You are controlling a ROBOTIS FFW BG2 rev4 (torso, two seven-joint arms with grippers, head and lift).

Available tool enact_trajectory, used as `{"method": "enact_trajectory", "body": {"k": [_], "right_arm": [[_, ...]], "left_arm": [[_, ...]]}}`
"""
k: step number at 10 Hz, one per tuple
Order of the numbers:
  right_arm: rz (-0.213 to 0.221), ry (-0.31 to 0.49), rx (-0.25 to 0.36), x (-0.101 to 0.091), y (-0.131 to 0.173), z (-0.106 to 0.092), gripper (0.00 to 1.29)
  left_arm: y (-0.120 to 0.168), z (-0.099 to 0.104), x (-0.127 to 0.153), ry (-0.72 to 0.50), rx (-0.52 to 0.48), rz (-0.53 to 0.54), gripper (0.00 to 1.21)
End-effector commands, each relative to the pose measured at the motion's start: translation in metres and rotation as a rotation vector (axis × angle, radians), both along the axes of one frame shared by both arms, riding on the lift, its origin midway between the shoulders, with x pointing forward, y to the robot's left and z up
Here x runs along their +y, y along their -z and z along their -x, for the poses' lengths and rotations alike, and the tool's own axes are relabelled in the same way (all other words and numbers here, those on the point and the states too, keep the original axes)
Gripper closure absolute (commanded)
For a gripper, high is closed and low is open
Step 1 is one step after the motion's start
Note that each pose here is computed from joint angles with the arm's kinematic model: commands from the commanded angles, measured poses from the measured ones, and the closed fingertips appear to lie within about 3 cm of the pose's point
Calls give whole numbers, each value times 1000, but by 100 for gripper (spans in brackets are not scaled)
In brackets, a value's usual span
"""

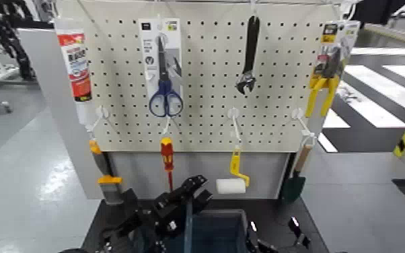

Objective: Place the crate on the table.

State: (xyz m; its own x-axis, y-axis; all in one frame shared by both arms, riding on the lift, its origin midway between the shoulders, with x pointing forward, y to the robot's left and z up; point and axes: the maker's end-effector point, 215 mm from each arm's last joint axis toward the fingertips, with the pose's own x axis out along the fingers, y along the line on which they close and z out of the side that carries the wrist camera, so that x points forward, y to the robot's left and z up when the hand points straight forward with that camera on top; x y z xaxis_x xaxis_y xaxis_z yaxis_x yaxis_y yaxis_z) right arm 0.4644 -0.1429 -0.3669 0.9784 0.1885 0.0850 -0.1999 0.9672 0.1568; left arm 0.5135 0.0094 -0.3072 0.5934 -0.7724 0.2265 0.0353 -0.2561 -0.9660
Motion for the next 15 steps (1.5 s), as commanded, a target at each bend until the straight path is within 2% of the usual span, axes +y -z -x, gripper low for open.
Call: {"method": "enact_trajectory", "body": {"k": [1, 3, 9, 12, 15], "right_arm": [[-3, 0, 1, 0, 0, -1, 14], [-4, 0, 2, -1, 1, 0, 14], [-4, 0, 3, 0, 1, -1, 14], [-5, 0, 5, 0, 1, -1, 14], [-5, 2, 6, -1, 2, 0, 14]], "left_arm": [[-1, -2, 2, -14, -6, 4, 32], [0, -5, 7, -39, -17, -2, 10], [-12, 2, 18, -81, -76, -27, 8], [-8, 11, 30, -101, -91, -119, 8], [15, 23, 48, -118, -63, -306, 8]]}}
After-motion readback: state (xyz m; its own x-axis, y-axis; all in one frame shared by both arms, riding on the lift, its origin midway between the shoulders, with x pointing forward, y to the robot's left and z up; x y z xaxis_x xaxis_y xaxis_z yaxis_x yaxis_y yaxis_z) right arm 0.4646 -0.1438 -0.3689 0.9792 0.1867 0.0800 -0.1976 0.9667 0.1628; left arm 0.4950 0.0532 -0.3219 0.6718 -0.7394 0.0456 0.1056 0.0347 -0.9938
